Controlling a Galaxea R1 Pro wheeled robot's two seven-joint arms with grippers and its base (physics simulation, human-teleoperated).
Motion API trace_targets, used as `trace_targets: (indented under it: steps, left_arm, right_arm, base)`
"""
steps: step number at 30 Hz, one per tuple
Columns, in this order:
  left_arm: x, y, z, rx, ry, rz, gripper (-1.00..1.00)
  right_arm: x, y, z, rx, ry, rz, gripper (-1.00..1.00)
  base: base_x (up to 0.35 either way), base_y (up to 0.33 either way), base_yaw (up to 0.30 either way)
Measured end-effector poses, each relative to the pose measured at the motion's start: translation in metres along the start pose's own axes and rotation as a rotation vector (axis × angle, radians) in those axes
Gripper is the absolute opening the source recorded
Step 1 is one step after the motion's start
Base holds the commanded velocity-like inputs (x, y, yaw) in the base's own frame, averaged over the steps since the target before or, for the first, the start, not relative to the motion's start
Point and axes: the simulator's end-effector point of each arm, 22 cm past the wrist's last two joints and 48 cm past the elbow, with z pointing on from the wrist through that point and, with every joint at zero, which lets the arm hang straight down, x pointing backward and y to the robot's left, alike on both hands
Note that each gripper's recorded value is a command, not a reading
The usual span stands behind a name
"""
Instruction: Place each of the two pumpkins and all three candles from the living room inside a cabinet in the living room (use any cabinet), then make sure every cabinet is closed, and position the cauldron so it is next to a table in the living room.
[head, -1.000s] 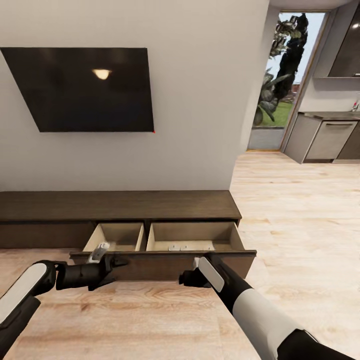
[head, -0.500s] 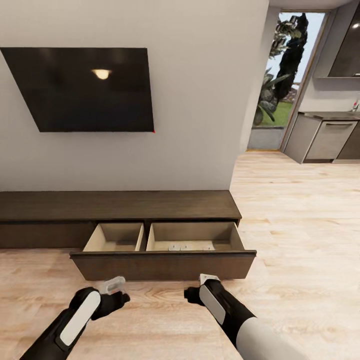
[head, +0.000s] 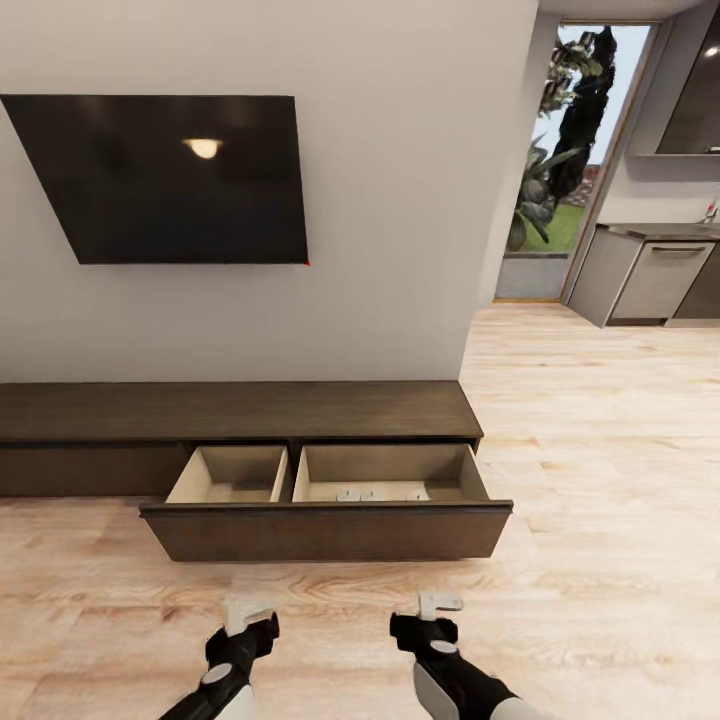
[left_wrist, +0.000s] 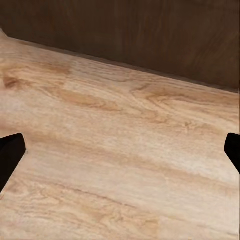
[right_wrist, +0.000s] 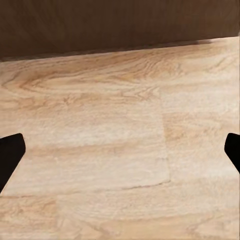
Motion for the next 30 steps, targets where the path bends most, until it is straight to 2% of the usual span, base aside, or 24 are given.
trace_targets:
  steps: [5, 17, 23, 30]
  left_arm:
    - [0.008, 0.000, -0.001, -0.011, -0.035, 0.007, 1.00]
    - [0.022, -0.001, 0.011, -0.009, -0.043, 0.012, 1.00]
    - [0.034, -0.008, 0.017, 0.011, -0.045, 0.046, 1.00]
    - [0.041, -0.007, 0.025, 0.013, -0.060, 0.047, 1.00]
  right_arm:
    - [-0.009, -0.001, -0.002, -0.007, -0.089, 0.033, 1.00]
    - [-0.001, -0.007, 0.010, 0.005, -0.142, 0.047, 1.00]
    - [0.005, -0.010, 0.015, 0.008, -0.195, 0.068, 1.00]
    - [0.015, -0.011, 0.023, 0.008, -0.213, 0.077, 1.00]
  base:
    - [0.000, 0.000, 0.000]
    - [0.000, 0.000, 0.000]
    - [0.000, 0.000, 0.000]
    - [0.000, 0.000, 0.000]
